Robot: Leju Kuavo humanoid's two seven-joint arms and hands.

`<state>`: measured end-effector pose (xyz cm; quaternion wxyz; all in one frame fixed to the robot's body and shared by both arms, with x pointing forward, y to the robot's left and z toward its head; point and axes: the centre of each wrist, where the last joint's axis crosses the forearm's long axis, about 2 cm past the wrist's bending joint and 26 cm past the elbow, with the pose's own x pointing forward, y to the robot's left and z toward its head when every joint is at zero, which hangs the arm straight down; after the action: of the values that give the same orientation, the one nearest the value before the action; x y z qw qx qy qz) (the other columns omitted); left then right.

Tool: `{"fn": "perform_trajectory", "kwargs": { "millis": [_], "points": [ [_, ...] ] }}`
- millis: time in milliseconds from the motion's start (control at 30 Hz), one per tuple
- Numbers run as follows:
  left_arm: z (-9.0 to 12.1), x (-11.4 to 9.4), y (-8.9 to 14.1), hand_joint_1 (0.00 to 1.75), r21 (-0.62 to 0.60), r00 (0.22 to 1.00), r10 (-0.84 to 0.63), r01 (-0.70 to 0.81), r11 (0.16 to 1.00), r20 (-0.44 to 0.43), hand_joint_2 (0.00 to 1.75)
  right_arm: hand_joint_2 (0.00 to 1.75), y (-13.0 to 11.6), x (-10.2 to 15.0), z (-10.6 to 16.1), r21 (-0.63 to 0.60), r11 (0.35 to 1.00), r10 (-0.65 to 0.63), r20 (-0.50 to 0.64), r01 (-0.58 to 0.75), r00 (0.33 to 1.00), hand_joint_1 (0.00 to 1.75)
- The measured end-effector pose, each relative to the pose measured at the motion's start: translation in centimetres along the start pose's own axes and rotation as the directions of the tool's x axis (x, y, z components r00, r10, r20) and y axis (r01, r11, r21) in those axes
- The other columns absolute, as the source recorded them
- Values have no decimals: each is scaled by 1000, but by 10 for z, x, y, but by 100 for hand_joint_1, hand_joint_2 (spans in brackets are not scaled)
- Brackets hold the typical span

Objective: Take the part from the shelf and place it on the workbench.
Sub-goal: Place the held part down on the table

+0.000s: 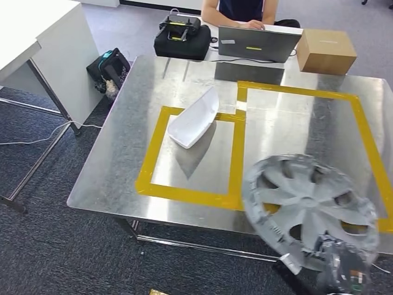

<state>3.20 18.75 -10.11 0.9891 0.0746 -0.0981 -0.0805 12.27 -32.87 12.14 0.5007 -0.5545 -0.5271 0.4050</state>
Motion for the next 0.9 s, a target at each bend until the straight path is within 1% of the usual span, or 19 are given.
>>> {"fn": "perform_trajectory", "kwargs": {
  "millis": [33, 100, 133, 200, 267, 333, 533, 900],
  "points": [
    [0, -1, 0, 0, 0, 1000, 1, -1, 1000, -4, 0, 175, -12, -18, -4, -25, 999, 21, -34, -22, 999, 175],
    [0, -2, -1, 0, 0, 1000, 1, -1, 1000, -5, 0, 175, -34, -49, -8, -81, 991, 103, -10, -104, 995, 175],
    [0, -2, -1, 0, 0, 1000, 1, -1, 1000, -5, 0, 175, -42, -60, -7, -98, 984, 149, 23, -146, 989, 175],
    [0, -1, -1, 0, -2, 1000, 2, -2, 1000, -4, 0, 175, -50, -70, -2, -112, 973, 209, 61, -201, 976, 175],
    [0, 1, -1, 0, -5, 1000, 1, -1, 1000, 0, 0, 175, -53, -72, 4, -114, 967, 234, 49, -227, 971, 175],
    [0, 3, -1, 0, -8, 1000, -3, 3, 1000, 4, 0, 175, -53, -73, 8, -110, 964, 246, 12, -243, 969, 175],
    [1, 4, -3, 0, -8, 1000, -7, 7, 1000, 7, 0, 175, -50, -71, 18, -101, 965, 237, -41, -240, 971, 175],
    [1, 4, -2, 0, -4, 1000, -4, 4, 1000, 0, 0, 175, -48, -70, 23, -95, 970, 218, -63, -223, 974, 175]
  ]
}}
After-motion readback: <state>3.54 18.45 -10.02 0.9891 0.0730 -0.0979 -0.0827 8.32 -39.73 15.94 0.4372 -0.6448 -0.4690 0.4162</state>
